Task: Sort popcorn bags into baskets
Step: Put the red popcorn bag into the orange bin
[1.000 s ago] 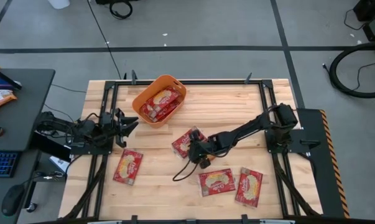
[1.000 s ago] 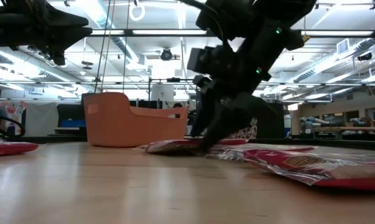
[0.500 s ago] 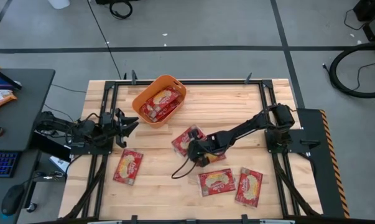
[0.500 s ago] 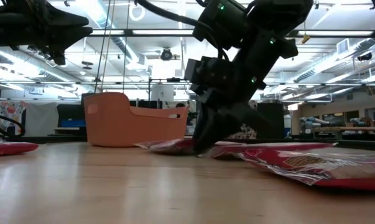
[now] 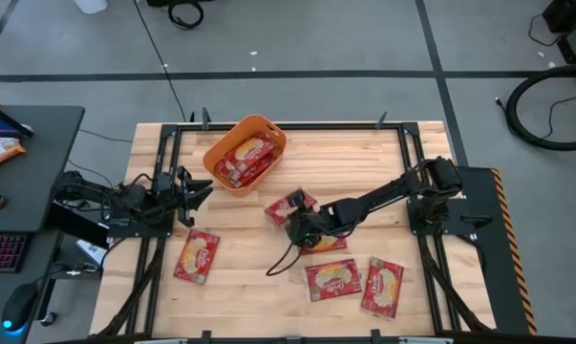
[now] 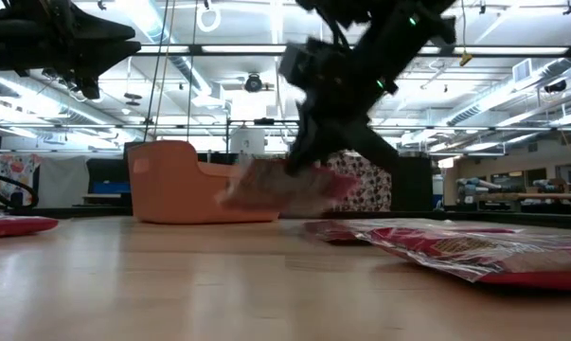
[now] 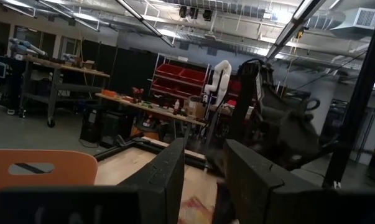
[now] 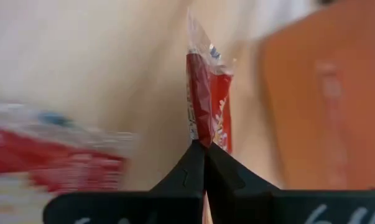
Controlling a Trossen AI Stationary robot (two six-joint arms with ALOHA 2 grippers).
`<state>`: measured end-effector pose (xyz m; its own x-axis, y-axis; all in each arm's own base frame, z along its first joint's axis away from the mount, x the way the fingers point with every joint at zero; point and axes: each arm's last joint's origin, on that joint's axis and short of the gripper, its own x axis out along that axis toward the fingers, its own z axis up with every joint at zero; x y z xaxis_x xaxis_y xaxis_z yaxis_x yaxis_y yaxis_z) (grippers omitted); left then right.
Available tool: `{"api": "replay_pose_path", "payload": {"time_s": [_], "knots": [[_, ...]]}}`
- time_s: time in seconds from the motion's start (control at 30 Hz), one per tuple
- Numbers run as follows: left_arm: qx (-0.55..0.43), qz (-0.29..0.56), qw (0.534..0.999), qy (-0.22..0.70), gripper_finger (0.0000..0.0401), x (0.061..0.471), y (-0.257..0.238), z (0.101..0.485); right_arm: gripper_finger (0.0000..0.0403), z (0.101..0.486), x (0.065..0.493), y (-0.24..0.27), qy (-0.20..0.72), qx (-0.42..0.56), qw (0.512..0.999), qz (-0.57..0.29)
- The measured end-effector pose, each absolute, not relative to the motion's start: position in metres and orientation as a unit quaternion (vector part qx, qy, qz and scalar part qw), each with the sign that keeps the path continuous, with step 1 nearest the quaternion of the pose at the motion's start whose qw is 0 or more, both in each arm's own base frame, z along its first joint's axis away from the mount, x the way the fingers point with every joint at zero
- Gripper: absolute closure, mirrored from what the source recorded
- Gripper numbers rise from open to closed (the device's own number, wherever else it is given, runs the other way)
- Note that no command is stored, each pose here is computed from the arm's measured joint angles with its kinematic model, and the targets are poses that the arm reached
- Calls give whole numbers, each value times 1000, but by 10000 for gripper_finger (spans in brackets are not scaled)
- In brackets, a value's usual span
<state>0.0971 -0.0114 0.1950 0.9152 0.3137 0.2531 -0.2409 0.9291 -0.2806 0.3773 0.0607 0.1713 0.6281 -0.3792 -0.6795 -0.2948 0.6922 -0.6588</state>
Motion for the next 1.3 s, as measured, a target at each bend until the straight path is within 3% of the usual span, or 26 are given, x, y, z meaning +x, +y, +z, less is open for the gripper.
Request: {"api": "replay_pose_path", "payload": {"time_s": [0.27, 0.6, 1.0, 1.3], "knots": [[-122, 143, 971, -148, 284, 97, -11, 195, 394, 216, 396, 42, 394, -460, 781, -155], [-123, 143, 971, -150, 284, 97, -11, 195, 389, 218, 413, -17, 355, -508, 782, -74], [-114, 156, 970, -146, 284, 98, -11, 195, 384, 204, 442, -81, 266, -590, 759, -71], [-115, 162, 969, -145, 284, 99, -11, 195, 305, 190, 472, -101, 336, -502, 793, -83]]}}
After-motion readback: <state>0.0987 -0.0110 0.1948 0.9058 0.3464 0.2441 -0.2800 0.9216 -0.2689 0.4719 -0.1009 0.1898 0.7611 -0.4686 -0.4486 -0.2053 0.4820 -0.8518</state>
